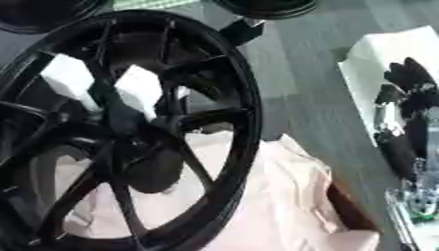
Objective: Pull the pin out of the wheel hub.
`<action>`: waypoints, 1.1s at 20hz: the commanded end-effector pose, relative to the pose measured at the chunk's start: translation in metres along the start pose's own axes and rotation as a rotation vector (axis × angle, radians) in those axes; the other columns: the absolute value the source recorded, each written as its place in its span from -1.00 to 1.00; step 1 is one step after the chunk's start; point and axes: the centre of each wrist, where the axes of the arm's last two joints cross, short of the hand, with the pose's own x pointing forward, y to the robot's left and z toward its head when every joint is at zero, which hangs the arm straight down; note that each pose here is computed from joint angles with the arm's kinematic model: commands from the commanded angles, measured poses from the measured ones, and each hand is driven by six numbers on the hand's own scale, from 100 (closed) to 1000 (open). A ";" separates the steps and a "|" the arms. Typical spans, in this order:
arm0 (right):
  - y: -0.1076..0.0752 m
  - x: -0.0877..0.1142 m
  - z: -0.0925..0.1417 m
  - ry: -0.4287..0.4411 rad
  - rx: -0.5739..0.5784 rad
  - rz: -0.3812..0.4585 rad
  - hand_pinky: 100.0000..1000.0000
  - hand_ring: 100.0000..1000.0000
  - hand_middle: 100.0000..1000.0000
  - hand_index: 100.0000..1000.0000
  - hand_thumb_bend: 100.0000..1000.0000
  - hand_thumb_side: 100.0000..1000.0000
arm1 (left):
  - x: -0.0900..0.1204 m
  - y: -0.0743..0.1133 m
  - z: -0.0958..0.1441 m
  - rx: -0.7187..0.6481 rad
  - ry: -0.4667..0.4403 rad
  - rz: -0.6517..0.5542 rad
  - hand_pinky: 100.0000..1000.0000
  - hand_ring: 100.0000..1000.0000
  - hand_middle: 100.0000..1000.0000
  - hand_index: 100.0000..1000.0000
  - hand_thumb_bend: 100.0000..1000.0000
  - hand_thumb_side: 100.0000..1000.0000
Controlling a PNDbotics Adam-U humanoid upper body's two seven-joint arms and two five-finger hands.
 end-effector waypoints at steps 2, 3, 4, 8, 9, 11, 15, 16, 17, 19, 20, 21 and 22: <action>-0.003 0.006 -0.005 -0.031 -0.004 0.001 0.60 0.68 0.59 0.81 -1.00 0.02 | 0.004 0.009 0.010 0.014 0.020 -0.023 0.72 0.67 0.52 0.71 -1.00 0.26; -0.003 0.006 -0.005 -0.031 -0.005 0.001 0.60 0.68 0.59 0.81 -1.00 0.02 | 0.004 0.009 0.010 0.014 0.019 -0.023 0.72 0.67 0.52 0.71 -1.00 0.26; -0.003 0.006 -0.005 -0.031 -0.005 0.001 0.60 0.68 0.59 0.81 -1.00 0.02 | 0.004 0.009 0.010 0.014 0.019 -0.023 0.72 0.67 0.52 0.71 -1.00 0.26; -0.004 0.006 -0.005 -0.031 -0.005 0.001 0.60 0.68 0.59 0.81 -1.00 0.02 | 0.004 0.009 0.009 0.012 0.019 -0.025 0.72 0.67 0.52 0.71 -1.00 0.26; -0.004 0.006 -0.005 -0.032 -0.004 0.001 0.60 0.68 0.59 0.81 -1.00 0.02 | 0.004 0.009 0.009 0.010 0.019 -0.025 0.72 0.67 0.52 0.71 -1.00 0.26; -0.004 0.006 -0.005 -0.032 -0.003 0.001 0.60 0.68 0.59 0.81 -1.00 0.02 | 0.004 0.008 0.008 0.008 0.021 -0.026 0.72 0.67 0.53 0.71 -1.00 0.27; -0.003 0.007 -0.006 -0.032 -0.002 0.000 0.60 0.68 0.59 0.81 -1.00 0.02 | 0.005 0.006 0.005 -0.011 0.032 -0.037 0.72 0.68 0.54 0.72 -1.00 0.27; -0.003 0.007 -0.006 -0.032 -0.001 0.000 0.59 0.68 0.58 0.81 -1.00 0.02 | 0.006 0.005 0.004 -0.018 0.037 -0.043 0.73 0.68 0.54 0.72 -1.00 0.26; -0.003 0.007 -0.006 -0.033 0.000 0.000 0.60 0.68 0.58 0.81 -1.00 0.02 | 0.007 0.004 0.003 -0.028 0.042 -0.051 0.73 0.68 0.55 0.73 -1.00 0.27; -0.003 0.007 -0.006 -0.033 0.000 0.000 0.59 0.68 0.58 0.81 -1.00 0.02 | 0.010 0.000 -0.001 -0.057 0.057 -0.076 0.74 0.69 0.56 0.74 -1.00 0.28; -0.003 0.007 -0.006 -0.034 0.000 0.000 0.59 0.68 0.58 0.81 -1.00 0.02 | 0.011 -0.003 -0.004 -0.074 0.062 -0.085 0.74 0.69 0.56 0.74 -1.00 0.29; -0.003 0.007 -0.006 -0.035 0.001 0.000 0.59 0.68 0.58 0.81 -1.00 0.02 | 0.013 -0.005 -0.007 -0.091 0.067 -0.098 0.74 0.69 0.56 0.75 -1.00 0.33; -0.003 0.007 -0.007 -0.035 0.001 0.000 0.60 0.67 0.58 0.81 -1.00 0.02 | 0.016 -0.009 -0.010 -0.109 0.065 -0.106 0.73 0.68 0.54 0.77 -1.00 0.36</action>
